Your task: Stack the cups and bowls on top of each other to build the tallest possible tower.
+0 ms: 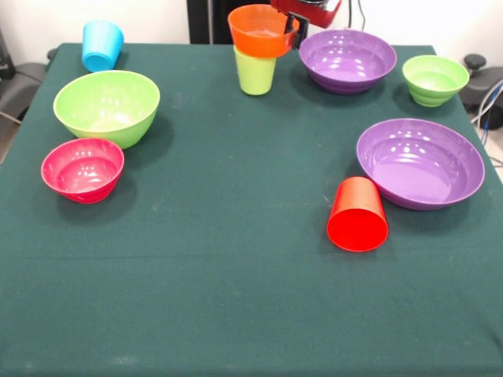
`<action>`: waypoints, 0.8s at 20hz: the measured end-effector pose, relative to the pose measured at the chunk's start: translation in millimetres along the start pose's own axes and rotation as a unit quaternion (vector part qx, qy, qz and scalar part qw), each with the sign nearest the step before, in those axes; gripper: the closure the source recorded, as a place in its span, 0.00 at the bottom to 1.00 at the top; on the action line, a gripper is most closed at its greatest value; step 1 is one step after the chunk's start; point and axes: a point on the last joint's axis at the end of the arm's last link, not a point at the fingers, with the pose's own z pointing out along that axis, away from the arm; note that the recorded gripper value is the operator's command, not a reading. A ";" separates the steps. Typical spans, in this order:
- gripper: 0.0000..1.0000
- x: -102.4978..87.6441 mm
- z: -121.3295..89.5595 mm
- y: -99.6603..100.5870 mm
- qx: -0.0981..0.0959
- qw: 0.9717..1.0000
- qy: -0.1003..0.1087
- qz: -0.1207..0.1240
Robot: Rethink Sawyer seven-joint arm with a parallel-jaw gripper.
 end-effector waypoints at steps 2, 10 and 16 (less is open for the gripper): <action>1.00 0.0 0.0 0.0 0.000 1.000 0.000 0.000; 1.00 -0.3 -0.2 -0.3 0.000 1.000 0.000 0.000; 1.00 -2.6 -2.1 -2.3 -0.002 1.000 -0.002 0.003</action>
